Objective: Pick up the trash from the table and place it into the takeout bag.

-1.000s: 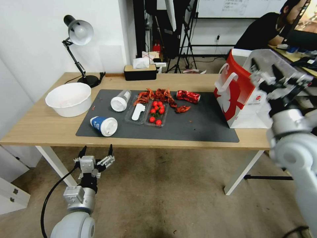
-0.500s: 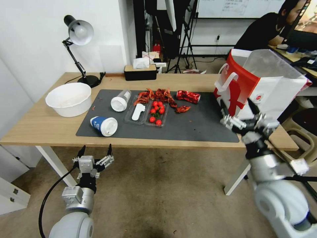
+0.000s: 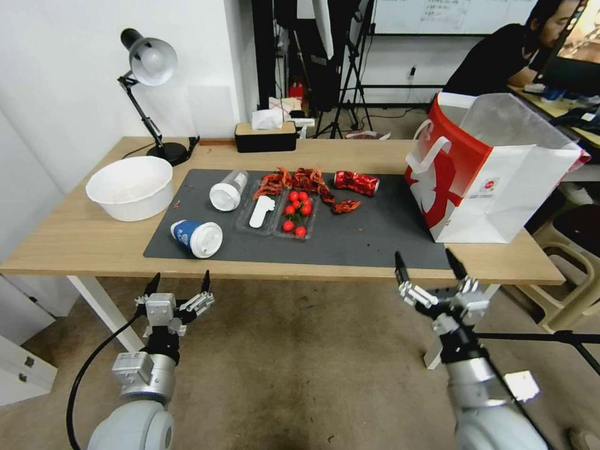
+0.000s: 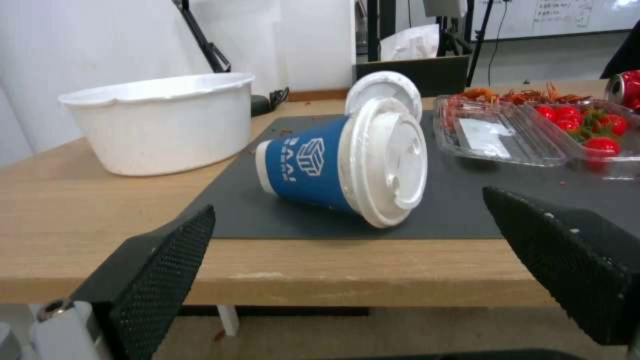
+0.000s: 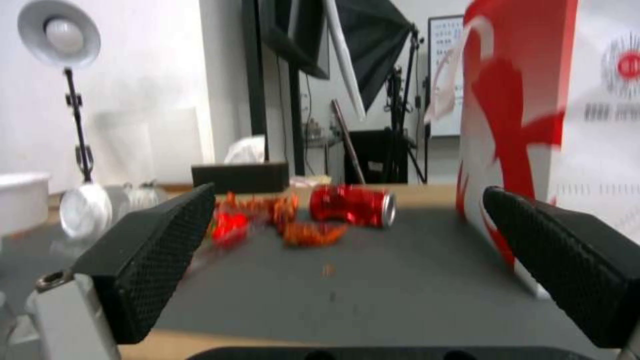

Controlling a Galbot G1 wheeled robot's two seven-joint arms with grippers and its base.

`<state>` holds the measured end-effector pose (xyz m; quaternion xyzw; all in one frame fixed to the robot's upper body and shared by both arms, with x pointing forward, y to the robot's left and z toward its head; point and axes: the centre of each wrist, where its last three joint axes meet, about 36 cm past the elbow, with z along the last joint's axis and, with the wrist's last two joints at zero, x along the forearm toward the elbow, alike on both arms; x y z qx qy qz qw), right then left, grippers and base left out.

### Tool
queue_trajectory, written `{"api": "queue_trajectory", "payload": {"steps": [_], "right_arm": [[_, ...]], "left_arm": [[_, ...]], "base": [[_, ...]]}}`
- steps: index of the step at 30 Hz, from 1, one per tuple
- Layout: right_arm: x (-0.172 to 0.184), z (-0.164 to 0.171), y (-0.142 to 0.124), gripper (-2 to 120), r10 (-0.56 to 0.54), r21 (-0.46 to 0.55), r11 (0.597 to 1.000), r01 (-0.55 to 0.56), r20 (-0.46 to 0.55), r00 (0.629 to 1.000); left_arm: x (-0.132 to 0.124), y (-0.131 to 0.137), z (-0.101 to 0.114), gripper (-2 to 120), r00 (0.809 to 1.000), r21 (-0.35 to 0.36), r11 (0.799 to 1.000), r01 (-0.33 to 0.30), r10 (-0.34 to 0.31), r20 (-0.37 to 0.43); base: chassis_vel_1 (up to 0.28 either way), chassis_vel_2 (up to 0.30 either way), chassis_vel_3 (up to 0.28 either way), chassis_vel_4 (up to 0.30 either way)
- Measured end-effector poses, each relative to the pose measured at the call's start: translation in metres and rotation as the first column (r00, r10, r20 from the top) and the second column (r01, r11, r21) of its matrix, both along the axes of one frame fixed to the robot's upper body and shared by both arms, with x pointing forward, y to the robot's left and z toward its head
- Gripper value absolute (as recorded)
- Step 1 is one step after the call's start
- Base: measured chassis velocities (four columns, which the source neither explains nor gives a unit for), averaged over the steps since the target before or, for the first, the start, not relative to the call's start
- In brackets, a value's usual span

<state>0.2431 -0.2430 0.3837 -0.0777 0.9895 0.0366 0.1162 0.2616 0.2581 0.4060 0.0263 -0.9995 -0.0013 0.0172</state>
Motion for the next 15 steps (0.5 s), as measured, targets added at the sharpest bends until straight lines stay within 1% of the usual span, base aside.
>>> {"api": "queue_trajectory", "payload": {"steps": [3,4,6,12,15], "right_arm": [[-0.010,-0.017,0.006,100,-0.014,0.003,1.000,0.014,-0.023,1.000],[-0.010,-0.017,0.006,100,-0.014,0.003,1.000,0.014,-0.023,1.000],[-0.015,-0.030,0.008,100,-0.027,0.001,1.000,0.027,-0.042,0.999],[-0.021,-0.054,0.005,100,-0.046,-0.012,0.999,0.045,-0.081,0.996],[-0.023,-0.060,0.005,100,-0.053,-0.014,0.999,0.052,-0.092,0.994]], "left_arm": [[-0.001,0.002,0.000,100,1.000,0.002,1.000,0.001,-0.001,0.000],[-0.001,0.002,0.000,100,1.000,0.002,1.000,0.001,-0.001,0.000],[-0.001,0.002,0.000,100,1.000,0.002,1.000,0.002,-0.002,0.000],[-0.001,0.001,-0.002,100,1.000,0.001,1.000,0.006,-0.006,-0.007],[-0.001,0.001,-0.003,100,1.000,0.000,1.000,0.007,-0.007,-0.008]], "base": [[0.000,0.000,0.000,0.000],[0.000,0.000,0.000,0.000],[0.000,0.000,0.000,0.000],[0.000,0.000,0.000,0.000],[0.000,0.000,0.000,0.000]]}}
